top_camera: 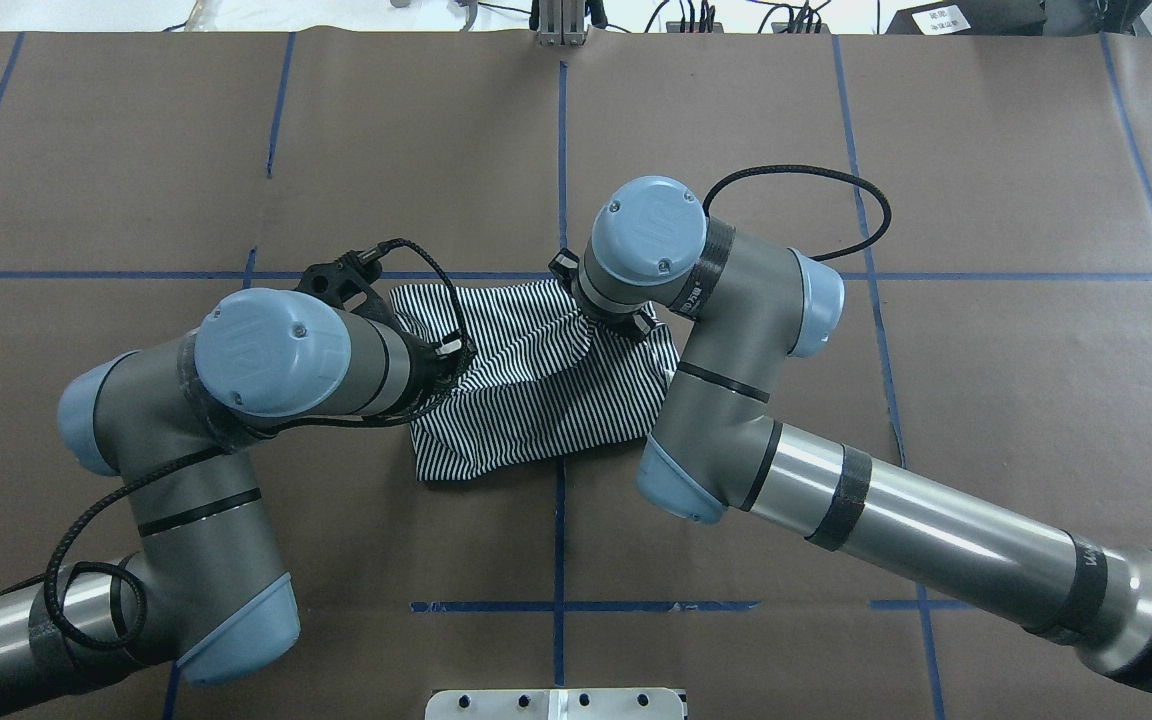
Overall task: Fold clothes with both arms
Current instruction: 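Lift the near edge with both grippers and fold it away from the robot, then release the shirt and raise the left gripper away while right gripper presses fold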
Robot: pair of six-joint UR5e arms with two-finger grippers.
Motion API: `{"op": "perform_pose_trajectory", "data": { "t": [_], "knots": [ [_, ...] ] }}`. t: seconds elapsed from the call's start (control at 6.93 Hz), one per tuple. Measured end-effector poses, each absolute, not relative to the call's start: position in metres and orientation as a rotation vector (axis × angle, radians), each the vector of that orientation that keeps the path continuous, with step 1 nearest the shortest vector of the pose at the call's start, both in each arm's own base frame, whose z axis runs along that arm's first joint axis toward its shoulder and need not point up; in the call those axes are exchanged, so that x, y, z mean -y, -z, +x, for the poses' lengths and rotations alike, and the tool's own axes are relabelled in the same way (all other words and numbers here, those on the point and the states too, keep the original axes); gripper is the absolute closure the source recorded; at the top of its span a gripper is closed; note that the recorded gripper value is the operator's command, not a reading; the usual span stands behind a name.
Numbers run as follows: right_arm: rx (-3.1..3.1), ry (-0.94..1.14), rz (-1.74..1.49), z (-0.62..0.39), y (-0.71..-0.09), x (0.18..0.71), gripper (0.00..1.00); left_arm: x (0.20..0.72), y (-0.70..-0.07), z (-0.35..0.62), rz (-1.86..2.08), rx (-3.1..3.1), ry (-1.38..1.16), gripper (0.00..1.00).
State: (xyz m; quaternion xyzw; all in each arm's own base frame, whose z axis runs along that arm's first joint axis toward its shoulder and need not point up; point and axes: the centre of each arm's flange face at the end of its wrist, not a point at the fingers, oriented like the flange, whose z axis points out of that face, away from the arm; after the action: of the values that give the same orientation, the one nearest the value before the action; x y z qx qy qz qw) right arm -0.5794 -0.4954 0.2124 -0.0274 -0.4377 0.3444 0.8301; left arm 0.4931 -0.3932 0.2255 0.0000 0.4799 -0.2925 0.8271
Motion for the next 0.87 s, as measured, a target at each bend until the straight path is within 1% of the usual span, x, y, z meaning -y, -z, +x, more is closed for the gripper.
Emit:
{"op": "perform_pose_trajectory", "data": {
  "t": [0.14, 0.29, 0.43, 0.58, 0.72, 0.87],
  "knots": [
    [0.925, -0.730, -0.041, -0.580, -0.206, 0.512, 0.00, 0.421, -0.234, 0.488, 0.021, -1.005, 0.660, 0.01],
    [0.922, -0.733, -0.011, -0.586, -0.194, 0.550, 0.00, 0.482, -0.254, 0.486, 0.079, -0.980, 0.698, 0.00],
    [0.929, -0.726, 0.029, -0.585, -0.185, 0.600, 0.00, 0.551, -0.279, 0.476, 0.160, -0.954, 0.696, 0.00],
    [0.930, -0.714, 0.053, -0.569, -0.190, 0.642, 0.00, 0.599, -0.300, 0.456, 0.225, -0.939, 0.677, 0.00],
    [0.929, -0.698, 0.058, -0.552, -0.194, 0.665, 0.00, 0.618, -0.308, 0.444, 0.245, -0.942, 0.647, 0.00],
    [0.936, -0.663, 0.060, -0.543, -0.193, 0.673, 0.00, 0.621, -0.307, 0.439, 0.226, -0.961, 0.615, 0.00]
  ]
}}
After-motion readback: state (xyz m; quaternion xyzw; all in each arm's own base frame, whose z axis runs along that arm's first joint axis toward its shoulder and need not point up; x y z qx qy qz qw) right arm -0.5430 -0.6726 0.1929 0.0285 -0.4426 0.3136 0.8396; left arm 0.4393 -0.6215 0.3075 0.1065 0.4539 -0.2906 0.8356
